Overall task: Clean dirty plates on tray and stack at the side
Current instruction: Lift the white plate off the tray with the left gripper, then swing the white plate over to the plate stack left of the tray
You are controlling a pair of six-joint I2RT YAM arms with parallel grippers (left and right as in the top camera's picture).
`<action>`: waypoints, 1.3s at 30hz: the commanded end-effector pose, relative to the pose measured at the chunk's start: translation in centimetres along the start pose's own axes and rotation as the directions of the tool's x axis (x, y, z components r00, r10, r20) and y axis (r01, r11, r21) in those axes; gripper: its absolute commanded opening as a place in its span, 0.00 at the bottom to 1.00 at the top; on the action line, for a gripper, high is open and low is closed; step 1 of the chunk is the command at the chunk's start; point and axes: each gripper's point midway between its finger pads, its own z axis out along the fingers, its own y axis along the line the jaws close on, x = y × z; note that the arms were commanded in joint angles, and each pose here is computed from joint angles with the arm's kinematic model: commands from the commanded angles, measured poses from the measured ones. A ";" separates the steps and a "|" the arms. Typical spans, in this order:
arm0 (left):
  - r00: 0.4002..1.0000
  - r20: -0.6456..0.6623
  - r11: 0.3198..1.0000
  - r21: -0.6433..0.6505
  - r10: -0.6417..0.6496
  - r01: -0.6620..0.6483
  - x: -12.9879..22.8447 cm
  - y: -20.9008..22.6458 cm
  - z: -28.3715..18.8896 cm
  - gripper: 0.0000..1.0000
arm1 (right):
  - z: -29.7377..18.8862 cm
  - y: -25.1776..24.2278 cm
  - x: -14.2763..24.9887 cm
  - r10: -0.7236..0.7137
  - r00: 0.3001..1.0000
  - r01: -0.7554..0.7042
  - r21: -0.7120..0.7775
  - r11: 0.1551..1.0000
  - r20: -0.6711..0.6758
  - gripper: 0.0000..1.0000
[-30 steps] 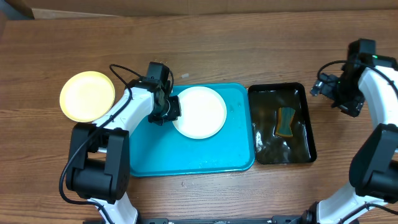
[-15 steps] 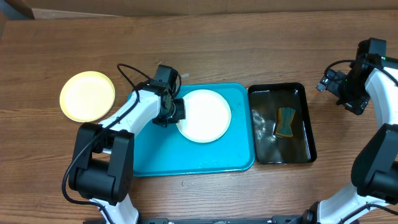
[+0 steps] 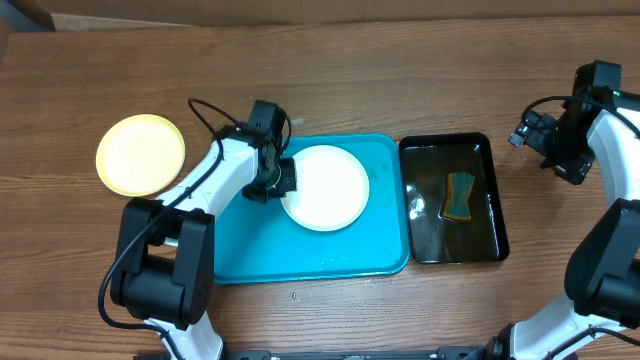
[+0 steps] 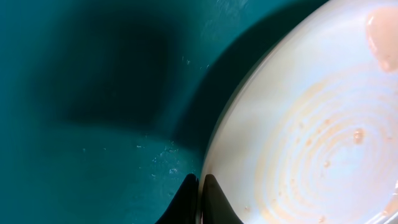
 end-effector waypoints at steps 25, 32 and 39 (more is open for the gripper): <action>0.916 0.344 0.974 0.019 0.206 -0.226 -7.6 -11.3 -12.3 0.04 | -0.8 0.4 -0.7 0.003 1.000 -0.002 -0.017 1.000 0.030 1.00; 0.790 0.490 0.929 -0.208 0.370 -0.306 -6.1 -16.6 -13.6 0.04 | -0.8 0.4 -0.7 0.003 1.000 -0.002 -0.017 1.000 0.030 1.00; 0.578 0.586 0.806 -0.540 0.568 -0.245 -2.9 -20.0 -17.6 0.04 | -0.8 0.4 -0.7 0.003 1.000 -0.002 -0.017 1.000 0.030 1.00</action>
